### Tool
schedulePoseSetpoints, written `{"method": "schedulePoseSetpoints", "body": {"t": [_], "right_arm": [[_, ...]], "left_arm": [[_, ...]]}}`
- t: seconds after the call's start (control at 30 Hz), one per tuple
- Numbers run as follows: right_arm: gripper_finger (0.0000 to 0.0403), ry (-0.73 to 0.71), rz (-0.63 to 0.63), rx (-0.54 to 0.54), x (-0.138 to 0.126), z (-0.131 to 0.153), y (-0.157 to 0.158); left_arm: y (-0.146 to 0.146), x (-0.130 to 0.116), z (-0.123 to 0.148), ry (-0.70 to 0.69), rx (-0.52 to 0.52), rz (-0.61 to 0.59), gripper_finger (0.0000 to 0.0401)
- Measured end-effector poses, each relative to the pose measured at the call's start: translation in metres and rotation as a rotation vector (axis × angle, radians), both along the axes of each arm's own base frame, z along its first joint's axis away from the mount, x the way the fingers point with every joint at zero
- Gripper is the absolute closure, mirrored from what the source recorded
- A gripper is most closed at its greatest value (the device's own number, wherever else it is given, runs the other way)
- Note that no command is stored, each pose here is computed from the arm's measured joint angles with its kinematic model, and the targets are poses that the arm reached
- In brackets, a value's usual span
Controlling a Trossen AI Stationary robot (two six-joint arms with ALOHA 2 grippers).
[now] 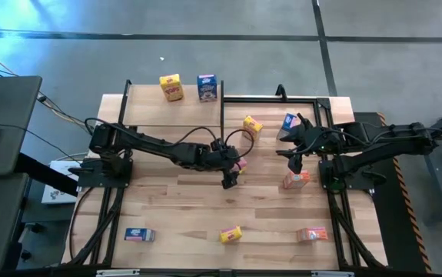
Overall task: Stack cereal on shelf
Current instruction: Put the top left orange cereal box on the shelf
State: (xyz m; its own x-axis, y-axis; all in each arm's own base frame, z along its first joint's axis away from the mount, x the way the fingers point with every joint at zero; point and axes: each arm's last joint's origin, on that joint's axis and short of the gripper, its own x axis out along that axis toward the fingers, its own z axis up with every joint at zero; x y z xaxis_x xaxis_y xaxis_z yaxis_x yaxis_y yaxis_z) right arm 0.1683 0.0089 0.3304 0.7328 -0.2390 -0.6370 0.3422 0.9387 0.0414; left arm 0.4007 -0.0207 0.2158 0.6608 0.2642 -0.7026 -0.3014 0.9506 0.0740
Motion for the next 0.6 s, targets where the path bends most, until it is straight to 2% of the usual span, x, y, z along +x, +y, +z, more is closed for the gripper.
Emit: {"method": "schedulePoseSetpoints", "body": {"t": [0.23, 0.6], "right_arm": [[0.0180, 0.001, 0.000, 0.000, 0.000, 0.000, 0.000], [0.0180, 0.001, 0.000, 0.000, 0.000, 0.000, 0.000]], "left_arm": [[0.007, -0.001, -0.003, 0.023, -0.008, 0.014, 0.0076], [0.012, -0.001, -0.004, 0.042, -0.058, -0.008, 0.0173]]}}
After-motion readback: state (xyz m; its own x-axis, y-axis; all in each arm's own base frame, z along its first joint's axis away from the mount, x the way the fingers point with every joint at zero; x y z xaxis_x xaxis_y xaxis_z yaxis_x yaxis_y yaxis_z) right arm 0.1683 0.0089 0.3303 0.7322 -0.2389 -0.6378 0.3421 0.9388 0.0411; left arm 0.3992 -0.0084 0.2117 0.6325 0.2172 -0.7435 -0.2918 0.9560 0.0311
